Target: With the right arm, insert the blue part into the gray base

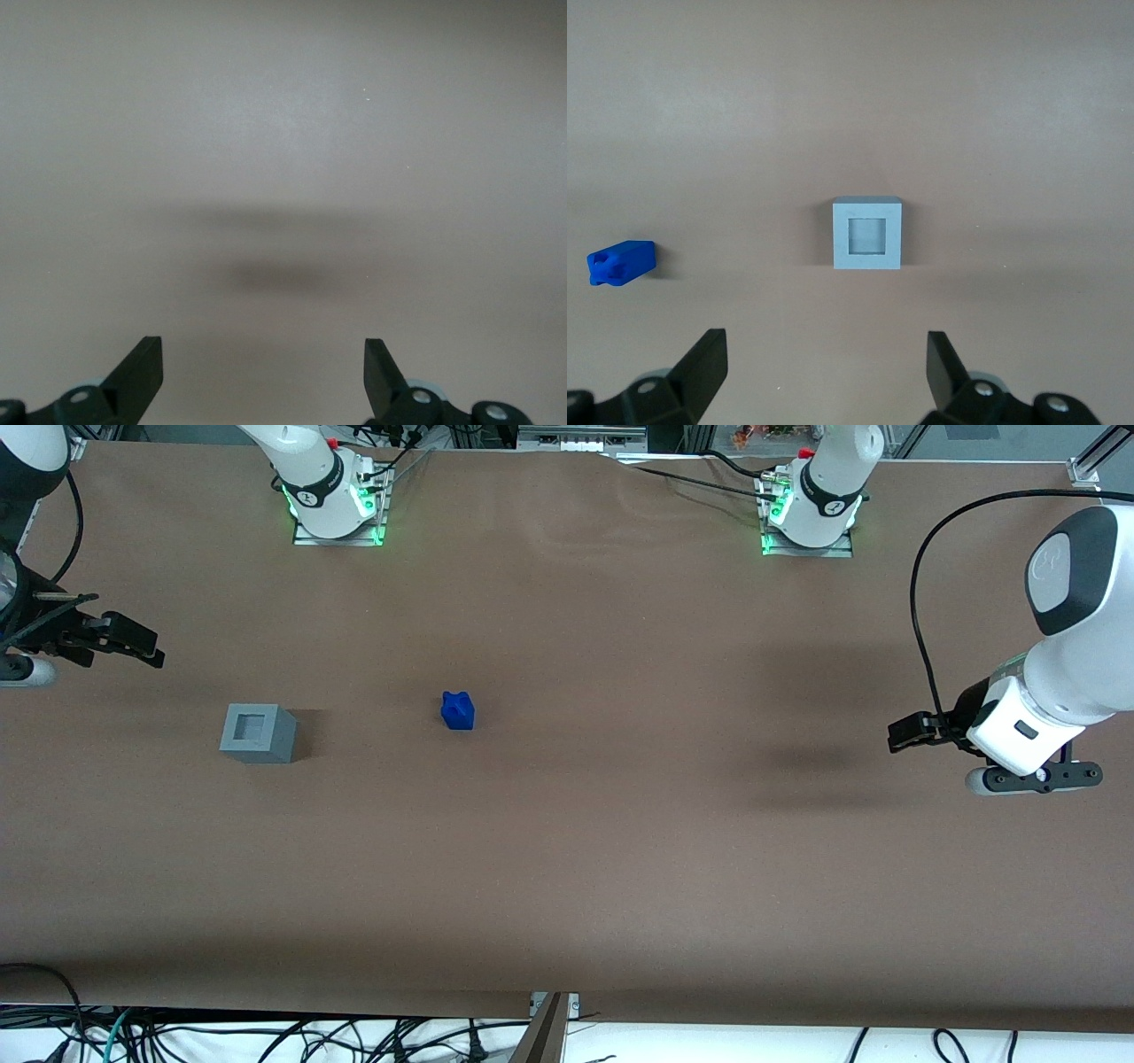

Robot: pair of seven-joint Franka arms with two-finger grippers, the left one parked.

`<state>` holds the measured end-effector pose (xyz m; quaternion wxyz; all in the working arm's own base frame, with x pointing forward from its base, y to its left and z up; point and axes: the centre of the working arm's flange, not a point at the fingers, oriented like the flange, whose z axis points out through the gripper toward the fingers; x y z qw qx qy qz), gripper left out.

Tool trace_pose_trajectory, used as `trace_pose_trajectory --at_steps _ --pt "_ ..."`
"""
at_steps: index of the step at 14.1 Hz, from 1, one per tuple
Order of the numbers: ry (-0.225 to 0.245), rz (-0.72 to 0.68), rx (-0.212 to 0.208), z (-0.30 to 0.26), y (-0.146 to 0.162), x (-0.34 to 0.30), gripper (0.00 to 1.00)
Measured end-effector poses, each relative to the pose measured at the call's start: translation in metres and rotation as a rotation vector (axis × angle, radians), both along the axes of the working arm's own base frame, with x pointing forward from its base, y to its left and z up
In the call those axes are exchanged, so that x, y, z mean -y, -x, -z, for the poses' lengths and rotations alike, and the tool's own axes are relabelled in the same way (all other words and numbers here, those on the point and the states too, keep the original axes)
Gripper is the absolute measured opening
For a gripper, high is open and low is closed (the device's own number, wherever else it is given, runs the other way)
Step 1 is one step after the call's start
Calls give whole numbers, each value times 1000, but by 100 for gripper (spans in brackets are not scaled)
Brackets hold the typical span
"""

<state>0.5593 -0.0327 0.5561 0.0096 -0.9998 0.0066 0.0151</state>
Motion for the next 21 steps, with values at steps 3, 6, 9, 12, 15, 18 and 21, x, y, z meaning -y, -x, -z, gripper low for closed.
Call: trace_pose_trajectory --at_steps 3,6,9,12,15,18,21 --pt "0 0 -2 0 0 0 100" --pt "0 0 -9 2 0 0 100" --pt "-1 0 -15 4 0 0 100" --pt "-1 0 -16 4 0 0 100" --pt "-1 0 -17 4 0 0 100" --pt "-1 0 -22 5 1 0 100" --pt "-1 0 -24 5 1 0 100"
